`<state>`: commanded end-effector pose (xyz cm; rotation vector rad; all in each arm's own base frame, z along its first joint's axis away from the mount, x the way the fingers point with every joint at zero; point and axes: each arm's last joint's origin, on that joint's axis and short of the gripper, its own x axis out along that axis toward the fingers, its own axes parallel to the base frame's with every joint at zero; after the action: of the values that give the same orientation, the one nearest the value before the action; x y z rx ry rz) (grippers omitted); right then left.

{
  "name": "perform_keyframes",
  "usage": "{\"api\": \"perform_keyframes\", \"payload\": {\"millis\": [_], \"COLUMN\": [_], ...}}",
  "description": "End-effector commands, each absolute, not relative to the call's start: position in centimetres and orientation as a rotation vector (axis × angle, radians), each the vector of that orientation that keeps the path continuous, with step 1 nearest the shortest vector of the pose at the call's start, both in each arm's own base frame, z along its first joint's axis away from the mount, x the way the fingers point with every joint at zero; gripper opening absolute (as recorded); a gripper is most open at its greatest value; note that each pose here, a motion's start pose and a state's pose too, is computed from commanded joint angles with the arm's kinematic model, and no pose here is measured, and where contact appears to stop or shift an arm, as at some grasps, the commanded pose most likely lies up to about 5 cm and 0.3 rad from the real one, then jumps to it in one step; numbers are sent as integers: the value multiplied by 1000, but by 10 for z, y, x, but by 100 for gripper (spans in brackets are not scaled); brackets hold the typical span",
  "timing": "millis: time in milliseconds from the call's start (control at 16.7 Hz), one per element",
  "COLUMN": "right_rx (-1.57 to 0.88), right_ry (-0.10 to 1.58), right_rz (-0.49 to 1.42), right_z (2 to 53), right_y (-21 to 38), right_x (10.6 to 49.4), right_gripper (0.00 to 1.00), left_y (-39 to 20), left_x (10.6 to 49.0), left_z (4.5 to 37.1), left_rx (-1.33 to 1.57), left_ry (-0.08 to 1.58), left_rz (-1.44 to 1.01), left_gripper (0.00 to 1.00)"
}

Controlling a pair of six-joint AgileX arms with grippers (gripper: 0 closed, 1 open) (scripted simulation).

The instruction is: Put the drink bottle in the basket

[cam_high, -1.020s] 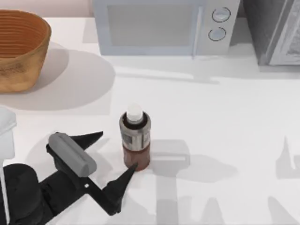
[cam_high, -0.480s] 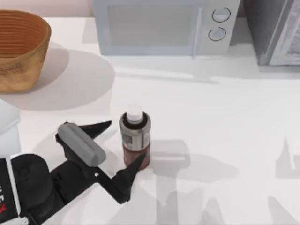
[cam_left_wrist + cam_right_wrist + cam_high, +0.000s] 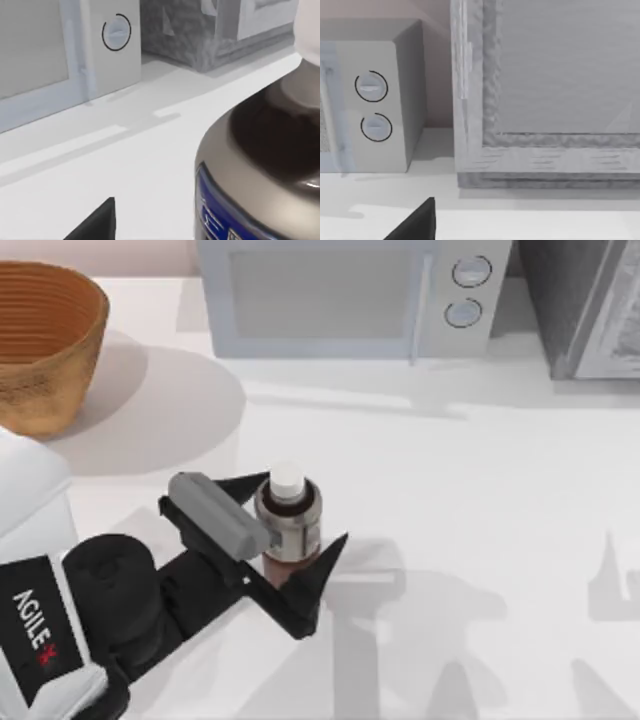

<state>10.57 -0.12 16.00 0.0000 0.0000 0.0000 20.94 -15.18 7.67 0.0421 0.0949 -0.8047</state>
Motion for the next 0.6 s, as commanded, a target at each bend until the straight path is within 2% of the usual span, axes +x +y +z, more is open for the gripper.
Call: {"api": "perform_keyframes", "payload": {"millis": [480,600], "right_rx": [0,0], "right_ry": [0,0], "right_rz": [0,0], "right_z": [160,160], "right_y": [-1,-1], "right_x": [106,106], "right_gripper": [100,100], "left_y": [-159,-159], "left_x": [215,215], "left_z": [76,76], "left_rx": [42,42], "left_ry": [95,95], "left_rz": [-805,-805], "left_gripper": [100,85]}}
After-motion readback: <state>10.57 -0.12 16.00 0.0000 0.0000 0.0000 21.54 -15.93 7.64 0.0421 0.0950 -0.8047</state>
